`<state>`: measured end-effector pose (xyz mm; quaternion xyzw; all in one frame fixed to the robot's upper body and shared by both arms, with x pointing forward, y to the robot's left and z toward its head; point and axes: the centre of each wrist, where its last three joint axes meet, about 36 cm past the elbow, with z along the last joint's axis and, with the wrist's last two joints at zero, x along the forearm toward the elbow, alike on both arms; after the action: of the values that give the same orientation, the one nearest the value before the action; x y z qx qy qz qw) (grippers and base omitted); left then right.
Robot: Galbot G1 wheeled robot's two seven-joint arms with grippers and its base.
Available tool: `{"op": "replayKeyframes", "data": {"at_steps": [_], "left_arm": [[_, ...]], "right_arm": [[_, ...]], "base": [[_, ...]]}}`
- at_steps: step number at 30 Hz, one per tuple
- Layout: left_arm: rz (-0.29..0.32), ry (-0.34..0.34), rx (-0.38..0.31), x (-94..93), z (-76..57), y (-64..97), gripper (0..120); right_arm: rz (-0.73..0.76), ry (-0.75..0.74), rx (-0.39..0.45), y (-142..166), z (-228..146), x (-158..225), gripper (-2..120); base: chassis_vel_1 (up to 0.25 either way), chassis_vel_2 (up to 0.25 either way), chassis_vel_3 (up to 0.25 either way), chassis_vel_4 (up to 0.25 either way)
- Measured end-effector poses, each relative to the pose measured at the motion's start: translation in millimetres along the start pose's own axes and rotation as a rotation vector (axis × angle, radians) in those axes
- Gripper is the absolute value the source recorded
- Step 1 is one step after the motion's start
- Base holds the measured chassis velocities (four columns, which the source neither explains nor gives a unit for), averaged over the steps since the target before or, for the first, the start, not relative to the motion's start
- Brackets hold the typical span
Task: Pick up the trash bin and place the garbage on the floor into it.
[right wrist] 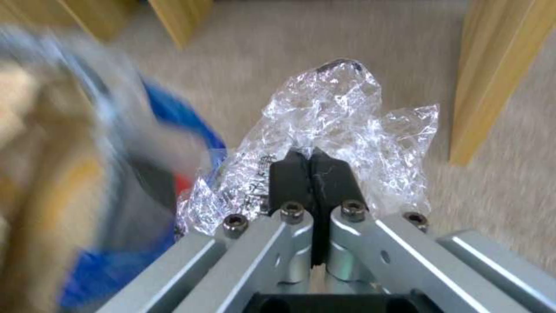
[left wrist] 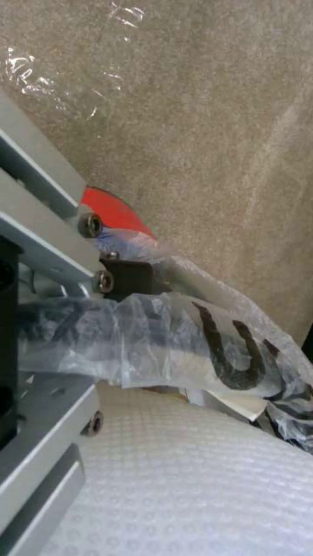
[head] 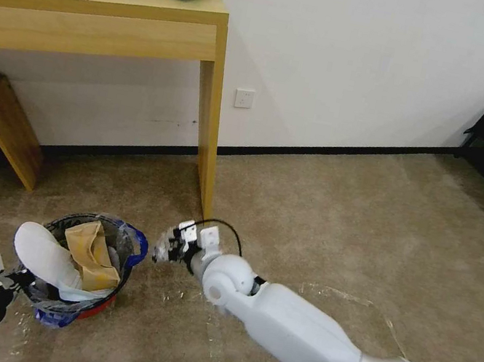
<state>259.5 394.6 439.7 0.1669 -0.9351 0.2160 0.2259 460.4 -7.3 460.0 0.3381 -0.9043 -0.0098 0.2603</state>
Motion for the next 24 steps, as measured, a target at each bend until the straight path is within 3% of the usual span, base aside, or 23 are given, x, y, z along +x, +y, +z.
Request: {"op": "replayKeyframes", "data": {"at_steps": [13,24], "left_arm": [[0.005,0.008,-0.004,-0.6,-0.5,-0.7,1],[0.006,0.006,-0.001,-2.3,-1.4,-0.8,1]], "right_arm": [[-0.111,-0.194,0.015,18,-68,53,0],[-0.192,-0.246,0.047,36,-94,82,0]], "base": [[0.0,0.0,0.0,0.0],[0.0,0.0,0.0,0.0]]}}
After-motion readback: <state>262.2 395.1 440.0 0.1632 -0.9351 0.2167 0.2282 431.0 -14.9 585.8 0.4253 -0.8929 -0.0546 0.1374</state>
